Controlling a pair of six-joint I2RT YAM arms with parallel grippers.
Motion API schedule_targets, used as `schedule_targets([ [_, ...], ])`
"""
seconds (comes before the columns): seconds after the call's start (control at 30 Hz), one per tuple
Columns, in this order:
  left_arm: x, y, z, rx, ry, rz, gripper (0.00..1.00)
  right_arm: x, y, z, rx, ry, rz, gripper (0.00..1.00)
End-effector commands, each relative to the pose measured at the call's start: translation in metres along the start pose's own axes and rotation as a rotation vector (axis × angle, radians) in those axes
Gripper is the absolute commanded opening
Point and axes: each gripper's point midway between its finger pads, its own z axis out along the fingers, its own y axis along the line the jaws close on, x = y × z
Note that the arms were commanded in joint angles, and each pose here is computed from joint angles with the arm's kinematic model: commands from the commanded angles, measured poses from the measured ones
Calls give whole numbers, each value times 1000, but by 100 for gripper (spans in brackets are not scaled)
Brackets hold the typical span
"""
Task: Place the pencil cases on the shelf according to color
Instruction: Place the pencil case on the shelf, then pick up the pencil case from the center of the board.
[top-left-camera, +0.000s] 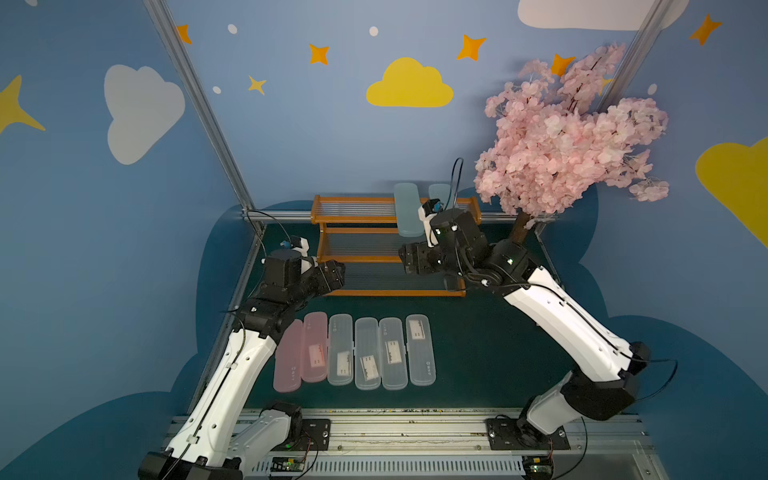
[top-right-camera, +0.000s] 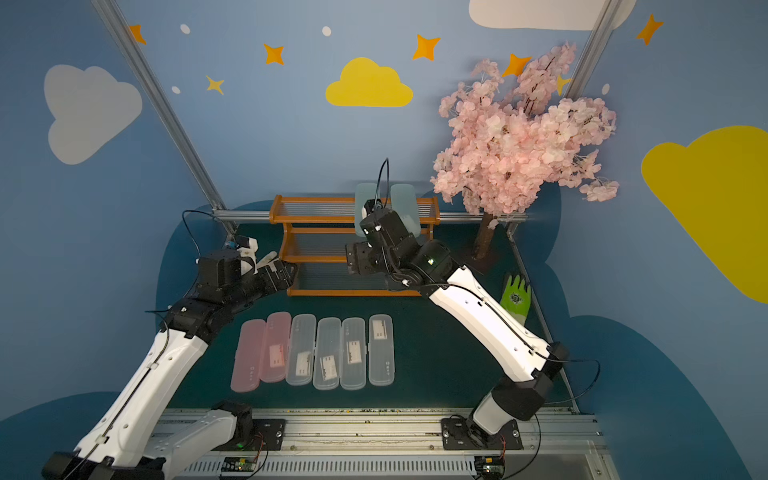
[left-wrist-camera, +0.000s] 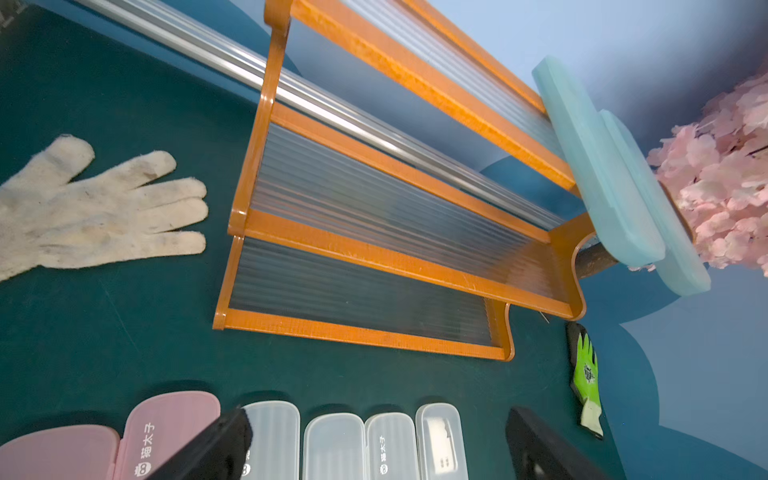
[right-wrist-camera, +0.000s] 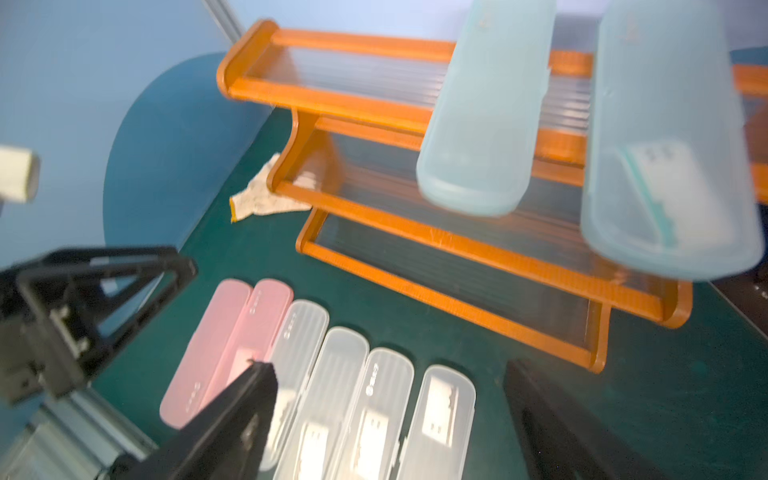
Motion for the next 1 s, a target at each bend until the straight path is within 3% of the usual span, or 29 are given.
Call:
schedule_targets([
  [0.0, 23, 6, 2, 10, 66, -37, 100, 31, -3, -6, 22, -25, -13, 90],
  [0.2, 43, 15, 4, 13, 85, -70, 100, 136, -29, -4, 126, 127, 25, 90],
  [0.4, 58, 18, 15, 15, 140, -103, 100, 235, -53, 26, 219, 322, 108, 91],
  [0.63, 68, 21, 27, -15, 175, -73, 100, 282, -43, 52, 249, 500, 186, 96],
  [0.8, 73, 23, 29, -27, 194, -60, 100, 315, -20, 79, 195, 675, 106, 96],
  [0.97, 73, 30, 27, -63, 189, -34, 100, 336, -23, 89, 266, 749, 82, 96],
])
